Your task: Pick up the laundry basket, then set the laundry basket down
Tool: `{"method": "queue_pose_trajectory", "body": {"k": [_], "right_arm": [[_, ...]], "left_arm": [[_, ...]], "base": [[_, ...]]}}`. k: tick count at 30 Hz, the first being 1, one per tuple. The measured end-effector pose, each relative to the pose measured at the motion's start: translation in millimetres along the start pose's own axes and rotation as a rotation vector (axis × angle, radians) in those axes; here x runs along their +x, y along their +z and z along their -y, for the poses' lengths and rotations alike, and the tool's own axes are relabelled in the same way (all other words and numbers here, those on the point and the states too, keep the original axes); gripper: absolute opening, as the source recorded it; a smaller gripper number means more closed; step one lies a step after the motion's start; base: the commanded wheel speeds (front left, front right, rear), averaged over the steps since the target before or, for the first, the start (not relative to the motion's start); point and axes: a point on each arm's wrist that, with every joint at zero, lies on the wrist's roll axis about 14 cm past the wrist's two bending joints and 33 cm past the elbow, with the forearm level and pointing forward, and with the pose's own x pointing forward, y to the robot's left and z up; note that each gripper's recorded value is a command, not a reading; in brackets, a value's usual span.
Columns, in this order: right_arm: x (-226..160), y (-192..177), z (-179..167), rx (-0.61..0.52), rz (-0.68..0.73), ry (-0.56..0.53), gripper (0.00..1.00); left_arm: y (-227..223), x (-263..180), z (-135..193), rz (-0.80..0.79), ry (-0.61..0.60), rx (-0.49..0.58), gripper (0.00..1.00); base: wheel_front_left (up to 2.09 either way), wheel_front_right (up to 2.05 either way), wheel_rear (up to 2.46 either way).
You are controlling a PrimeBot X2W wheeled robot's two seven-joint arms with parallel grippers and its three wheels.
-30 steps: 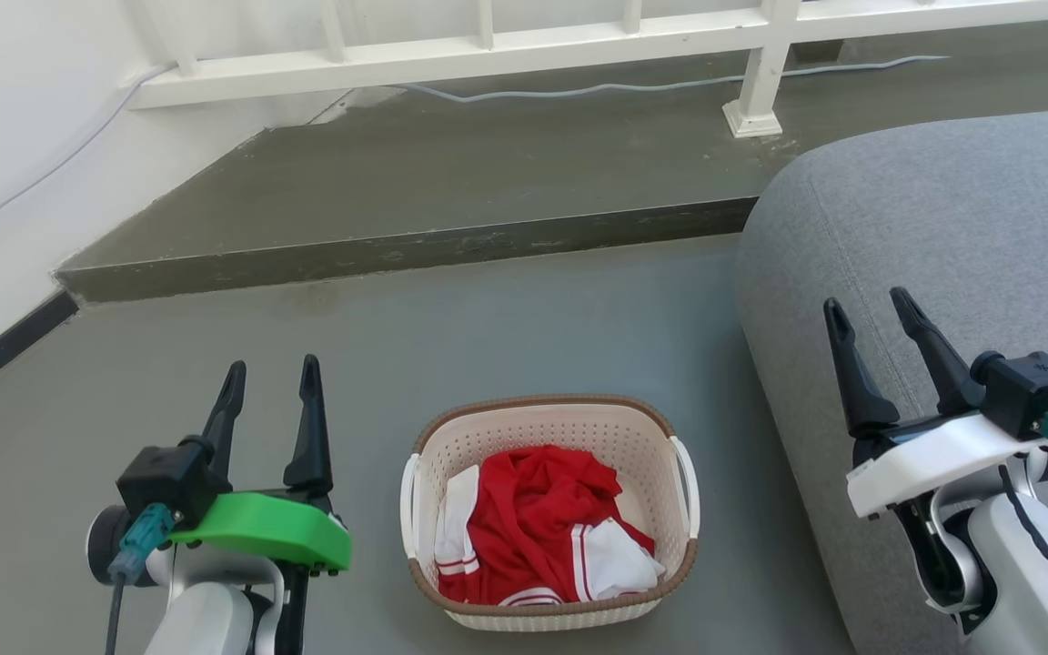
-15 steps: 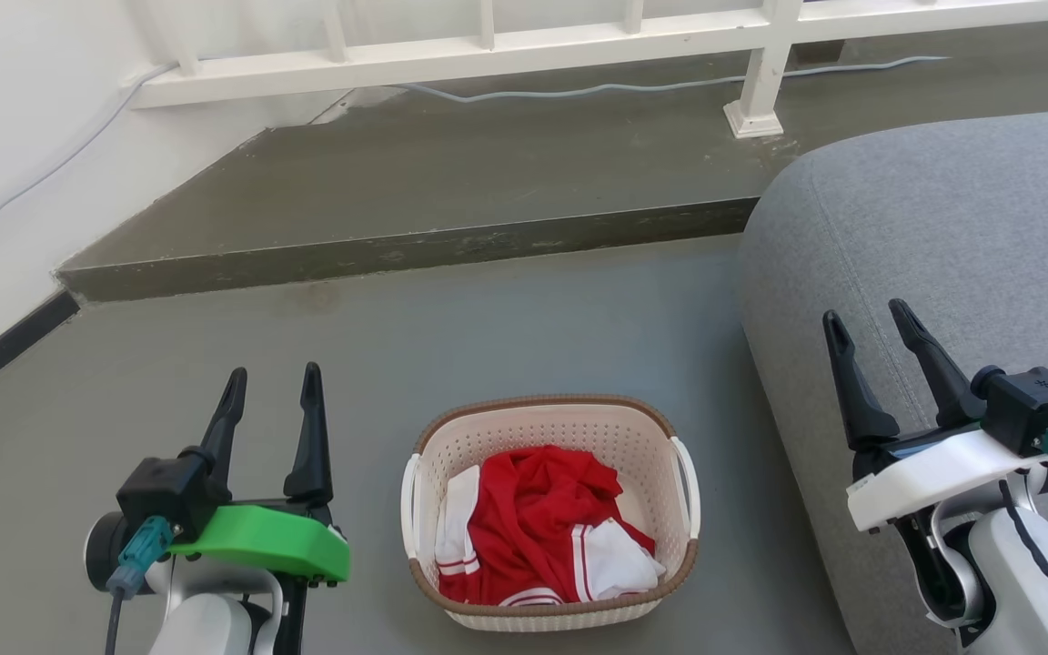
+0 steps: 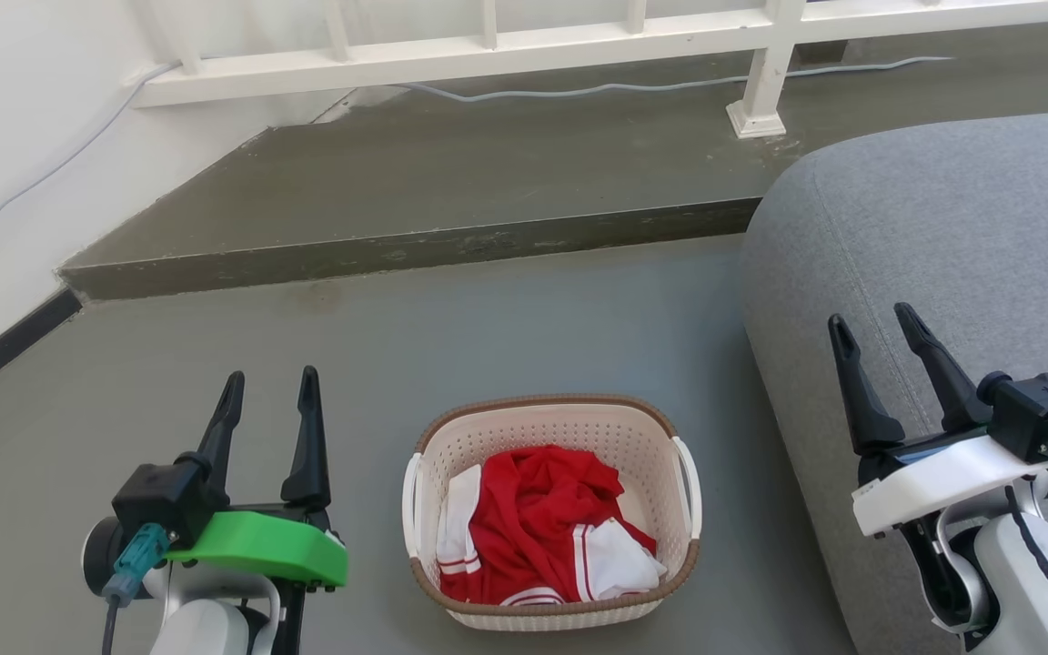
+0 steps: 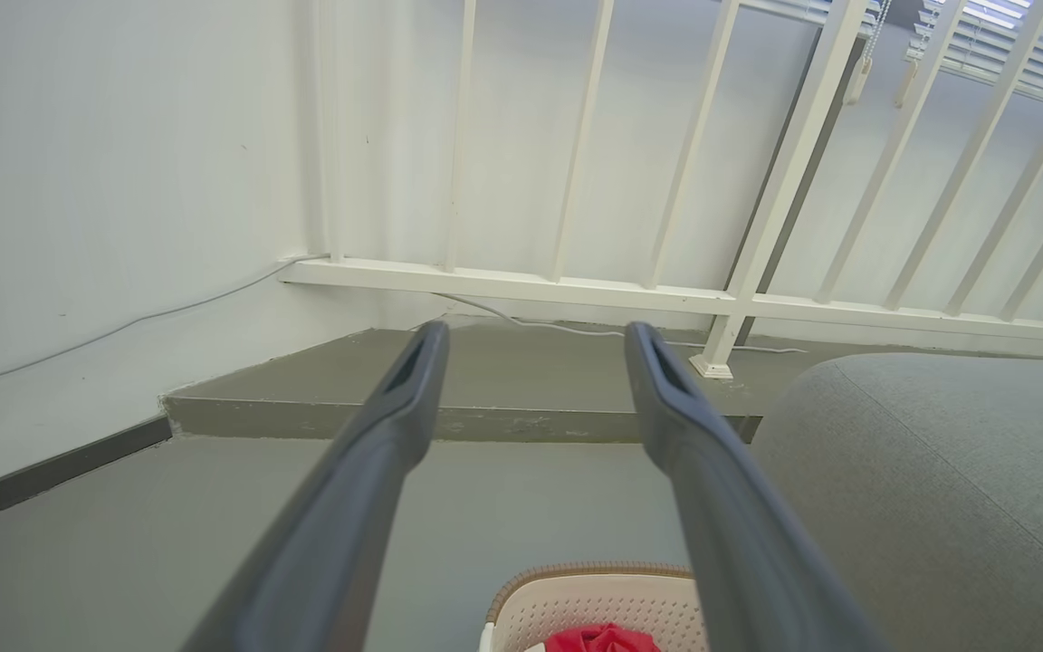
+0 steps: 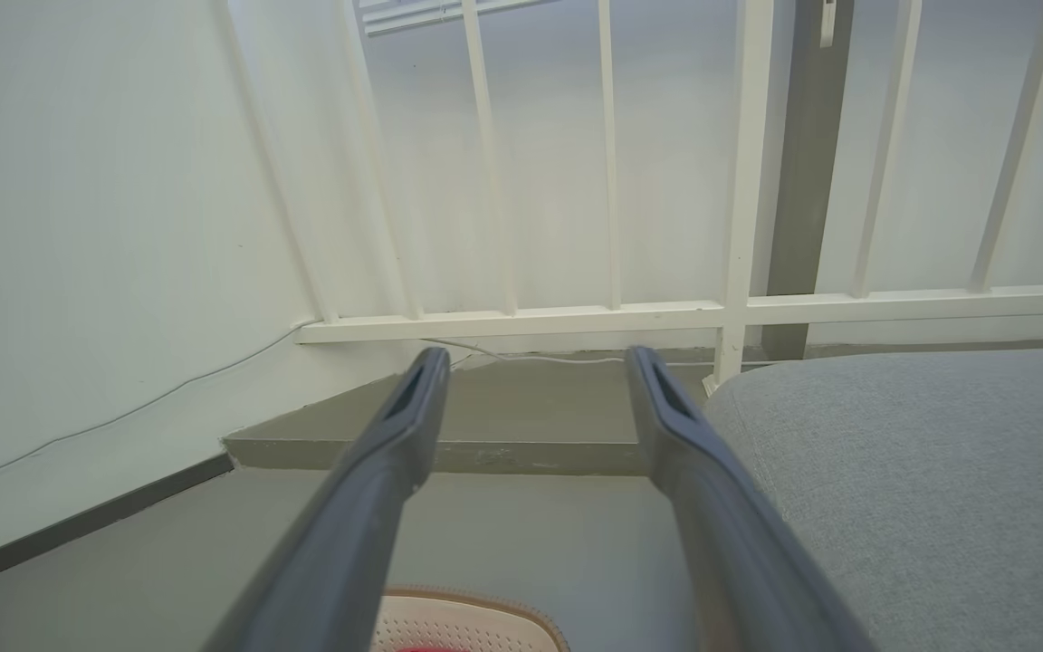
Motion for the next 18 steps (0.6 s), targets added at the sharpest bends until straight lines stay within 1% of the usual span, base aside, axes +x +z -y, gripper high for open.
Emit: {"method": "queue_pose_trajectory", "body": {"k": [9,10,12,13,15,18], "right_arm": [[1,2,-1,-0.004,0.01,0.004,1.0],[1,2,-1,-0.004,0.012,0.003,0.0],[0,-4,-2,0.003,-0.007,-0.002,0.0],[-6,-17,-4,0.019,-0.046,-0.008,0.0],[-12,-28,-6,0.037,-0.078,-0.016,0.0],[-13,-30,-6,0.054,-0.083,-0.023,0.0]], "left_arm": [[-1,-1,1,-0.001,-0.013,0.001,1.0],[-1,-1,2,-0.003,-0.018,-0.001,0.0],[-9,-4,1,-0.028,-0.013,-0.003,0.0],[-21,-10,-2,-0.068,-0.001,-0.004,0.0],[-29,-16,-4,-0.094,0.009,-0.006,0.0],[-31,-17,-6,-0.099,0.018,-0.024,0.0]], "base": [[0.0,0.0,0.0],[0.0,0.0,0.0],[0.0,0.0,0.0],[0.0,0.0,0.0],[0.0,0.0,0.0],[0.0,0.0,0.0]]}}
